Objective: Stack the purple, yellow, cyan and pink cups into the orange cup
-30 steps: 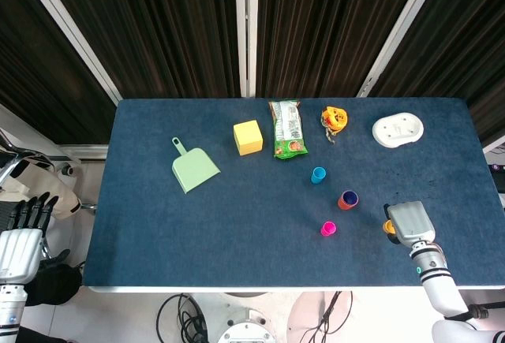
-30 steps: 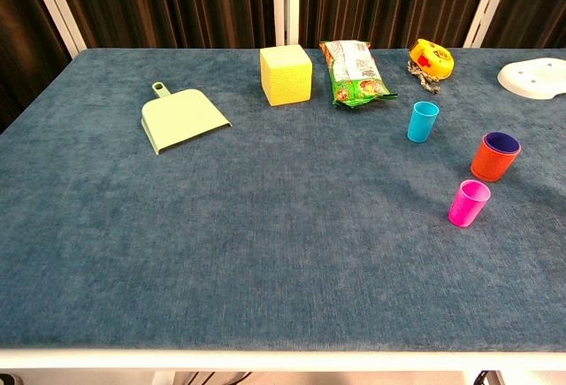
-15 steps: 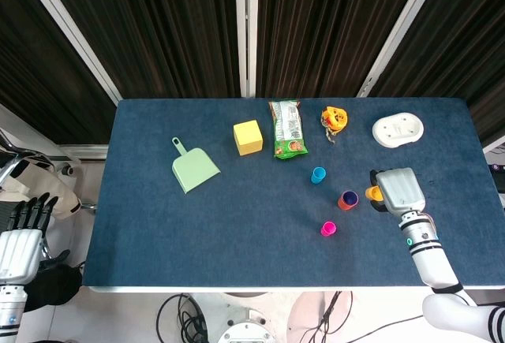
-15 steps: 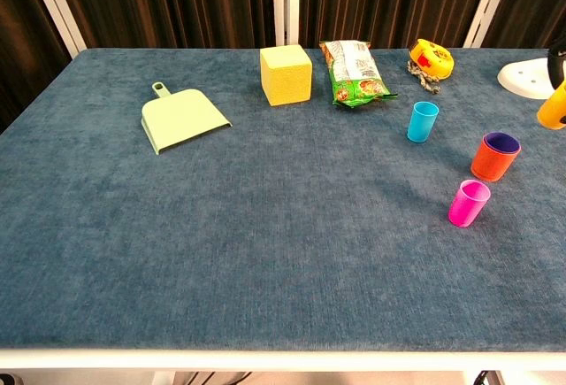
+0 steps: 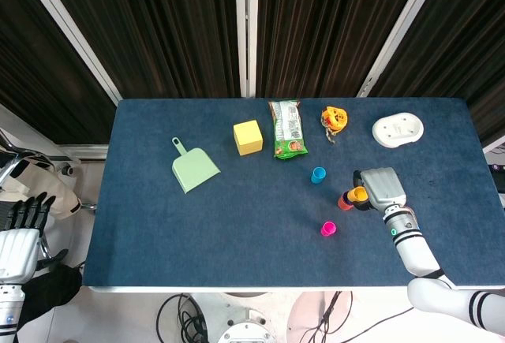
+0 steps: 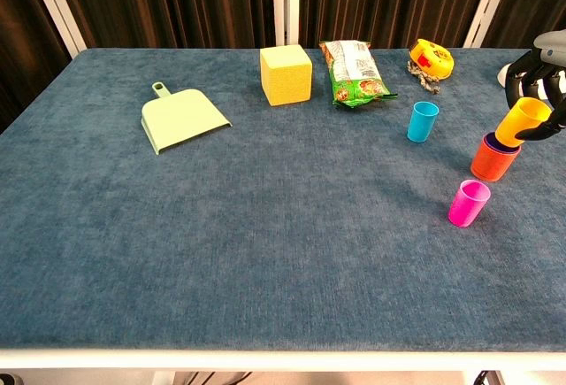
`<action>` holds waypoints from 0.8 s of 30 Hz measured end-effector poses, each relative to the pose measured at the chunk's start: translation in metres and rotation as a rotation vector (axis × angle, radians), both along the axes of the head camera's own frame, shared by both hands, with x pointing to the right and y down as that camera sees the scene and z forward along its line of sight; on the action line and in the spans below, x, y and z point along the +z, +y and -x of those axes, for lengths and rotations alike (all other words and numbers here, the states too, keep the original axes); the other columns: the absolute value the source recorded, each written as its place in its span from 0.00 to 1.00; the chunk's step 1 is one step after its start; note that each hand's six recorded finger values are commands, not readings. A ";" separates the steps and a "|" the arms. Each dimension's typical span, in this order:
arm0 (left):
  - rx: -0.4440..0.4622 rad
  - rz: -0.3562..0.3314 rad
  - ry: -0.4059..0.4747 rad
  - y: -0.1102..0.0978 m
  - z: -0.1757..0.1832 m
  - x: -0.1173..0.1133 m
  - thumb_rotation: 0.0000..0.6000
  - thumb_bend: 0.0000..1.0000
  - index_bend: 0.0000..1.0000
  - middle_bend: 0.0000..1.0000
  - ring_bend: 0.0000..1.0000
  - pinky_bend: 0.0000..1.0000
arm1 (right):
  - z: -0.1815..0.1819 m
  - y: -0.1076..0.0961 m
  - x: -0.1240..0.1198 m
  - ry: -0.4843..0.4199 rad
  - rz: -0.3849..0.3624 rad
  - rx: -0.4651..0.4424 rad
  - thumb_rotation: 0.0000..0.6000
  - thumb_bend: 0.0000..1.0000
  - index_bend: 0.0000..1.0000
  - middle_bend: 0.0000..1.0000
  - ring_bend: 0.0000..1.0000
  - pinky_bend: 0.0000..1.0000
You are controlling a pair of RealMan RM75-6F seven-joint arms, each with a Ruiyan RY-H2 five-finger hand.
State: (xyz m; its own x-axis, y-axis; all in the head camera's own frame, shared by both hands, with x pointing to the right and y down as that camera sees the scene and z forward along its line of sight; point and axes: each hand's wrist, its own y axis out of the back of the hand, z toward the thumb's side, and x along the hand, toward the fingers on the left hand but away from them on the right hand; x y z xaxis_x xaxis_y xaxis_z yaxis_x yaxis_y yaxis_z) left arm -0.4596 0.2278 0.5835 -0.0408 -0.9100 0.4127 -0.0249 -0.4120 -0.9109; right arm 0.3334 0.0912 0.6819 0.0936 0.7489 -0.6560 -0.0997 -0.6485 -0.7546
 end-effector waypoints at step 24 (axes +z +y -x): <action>-0.004 0.005 -0.001 0.000 0.001 0.001 1.00 0.06 0.03 0.00 0.00 0.00 | 0.005 0.000 0.006 -0.014 0.046 -0.002 1.00 0.07 0.39 0.39 0.57 0.67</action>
